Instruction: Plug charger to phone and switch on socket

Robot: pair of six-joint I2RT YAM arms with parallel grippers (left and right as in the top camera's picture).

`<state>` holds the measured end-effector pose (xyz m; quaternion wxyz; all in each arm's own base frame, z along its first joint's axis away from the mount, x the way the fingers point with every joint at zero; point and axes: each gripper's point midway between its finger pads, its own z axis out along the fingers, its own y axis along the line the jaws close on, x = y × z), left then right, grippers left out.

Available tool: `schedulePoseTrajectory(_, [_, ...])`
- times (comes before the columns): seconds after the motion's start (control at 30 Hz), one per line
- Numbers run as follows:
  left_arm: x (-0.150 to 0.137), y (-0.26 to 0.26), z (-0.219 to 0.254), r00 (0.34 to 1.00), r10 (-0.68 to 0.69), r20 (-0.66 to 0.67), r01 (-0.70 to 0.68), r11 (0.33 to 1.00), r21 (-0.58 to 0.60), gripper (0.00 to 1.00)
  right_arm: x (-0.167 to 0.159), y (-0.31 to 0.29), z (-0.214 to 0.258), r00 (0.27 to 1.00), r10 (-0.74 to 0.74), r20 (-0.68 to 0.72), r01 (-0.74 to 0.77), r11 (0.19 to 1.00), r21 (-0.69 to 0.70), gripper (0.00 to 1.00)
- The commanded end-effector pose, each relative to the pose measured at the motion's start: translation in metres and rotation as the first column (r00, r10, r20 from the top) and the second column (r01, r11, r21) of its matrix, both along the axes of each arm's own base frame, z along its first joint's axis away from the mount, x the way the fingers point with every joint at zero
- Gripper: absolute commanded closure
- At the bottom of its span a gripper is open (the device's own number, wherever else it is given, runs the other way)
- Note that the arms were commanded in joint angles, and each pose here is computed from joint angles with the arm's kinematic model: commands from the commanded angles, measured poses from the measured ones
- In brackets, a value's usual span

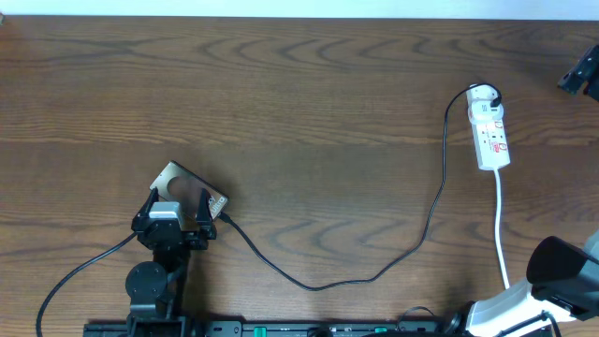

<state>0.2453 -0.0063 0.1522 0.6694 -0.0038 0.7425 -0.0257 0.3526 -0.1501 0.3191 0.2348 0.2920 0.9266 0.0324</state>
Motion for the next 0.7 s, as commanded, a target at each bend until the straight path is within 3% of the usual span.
schedulePoseTrajectory(0.0, [-0.001,-0.006,-0.013,0.998,-0.034,-0.045,0.034,0.999,-0.013,0.16,0.000,0.007,-0.001,1.000,0.003,-0.004,-0.003,1.000,0.011,0.01])
schedulePoseTrajectory(0.4, [-0.001,-0.006,-0.013,0.998,-0.034,-0.045,0.034,0.999,-0.013,0.16,0.052,0.066,0.027,0.936,0.201,0.290,-0.175,0.978,-0.114,0.01])
schedulePoseTrajectory(0.67, [-0.001,-0.006,-0.013,0.998,-0.034,-0.045,0.034,0.999,-0.013,0.15,0.036,0.111,-0.024,0.822,0.309,0.479,-0.233,0.949,-0.212,0.01])
